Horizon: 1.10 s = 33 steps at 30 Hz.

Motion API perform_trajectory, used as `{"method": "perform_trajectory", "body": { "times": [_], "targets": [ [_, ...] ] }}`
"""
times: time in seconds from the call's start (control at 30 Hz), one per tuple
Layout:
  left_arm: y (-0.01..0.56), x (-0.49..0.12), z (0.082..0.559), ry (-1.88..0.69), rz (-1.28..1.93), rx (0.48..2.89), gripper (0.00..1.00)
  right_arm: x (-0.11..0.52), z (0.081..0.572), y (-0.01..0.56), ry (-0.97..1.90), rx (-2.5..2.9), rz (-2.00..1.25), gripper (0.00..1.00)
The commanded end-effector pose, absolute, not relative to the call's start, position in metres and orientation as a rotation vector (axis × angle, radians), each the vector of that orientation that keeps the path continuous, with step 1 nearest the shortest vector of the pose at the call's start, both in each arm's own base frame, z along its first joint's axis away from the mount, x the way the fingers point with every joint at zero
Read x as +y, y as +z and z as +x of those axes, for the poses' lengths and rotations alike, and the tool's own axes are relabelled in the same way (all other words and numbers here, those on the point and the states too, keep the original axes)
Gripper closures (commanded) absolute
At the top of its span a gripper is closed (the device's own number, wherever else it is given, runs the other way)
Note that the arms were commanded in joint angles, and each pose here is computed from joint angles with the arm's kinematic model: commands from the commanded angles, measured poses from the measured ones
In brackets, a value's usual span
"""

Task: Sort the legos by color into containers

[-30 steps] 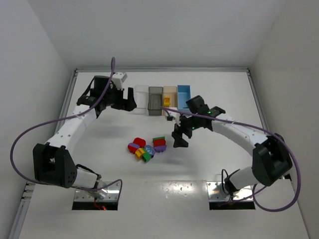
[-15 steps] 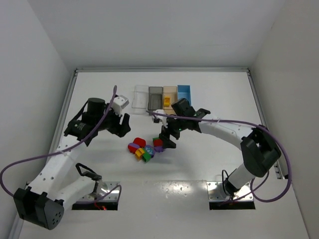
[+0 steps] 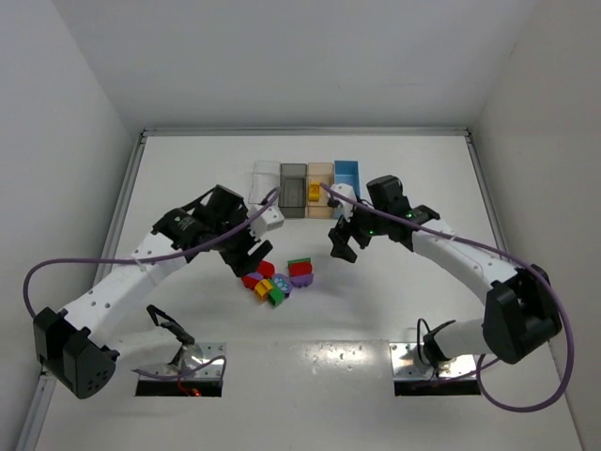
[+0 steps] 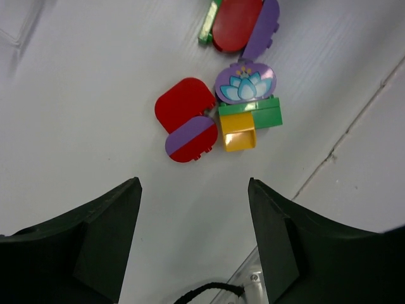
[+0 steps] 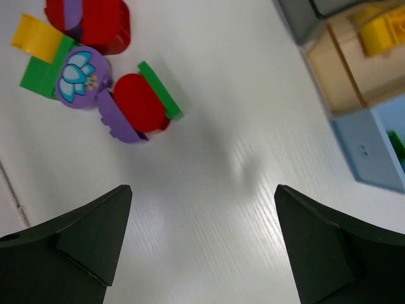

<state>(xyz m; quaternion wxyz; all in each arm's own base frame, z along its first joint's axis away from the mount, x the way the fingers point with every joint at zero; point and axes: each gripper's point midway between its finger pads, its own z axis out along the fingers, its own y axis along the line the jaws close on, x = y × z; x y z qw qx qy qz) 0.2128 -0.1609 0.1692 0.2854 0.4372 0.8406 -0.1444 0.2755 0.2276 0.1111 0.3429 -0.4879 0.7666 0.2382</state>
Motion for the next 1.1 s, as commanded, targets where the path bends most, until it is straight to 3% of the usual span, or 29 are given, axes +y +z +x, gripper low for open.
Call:
{"method": "perform_trajectory", "body": {
  "times": [0.0, 0.53, 1.07],
  "targets": [
    [0.167, -0.157, 0.202, -0.306, 1.277, 2.282, 0.26, 0.208, 0.28, 0.119, 0.584, 2.01, -1.184, 0.06],
    [0.109, -0.191, 0.17, -0.263, 1.603, 2.478, 0.26, 0.156, 0.28, 0.117, 0.5, 2.075, -1.071, 0.06],
    [0.083, -0.208, 0.176, -0.266, 1.629, 2.595, 0.27, 0.143, 0.279, 0.117, 0.508, 2.091, -1.021, 0.06]
  ]
}}
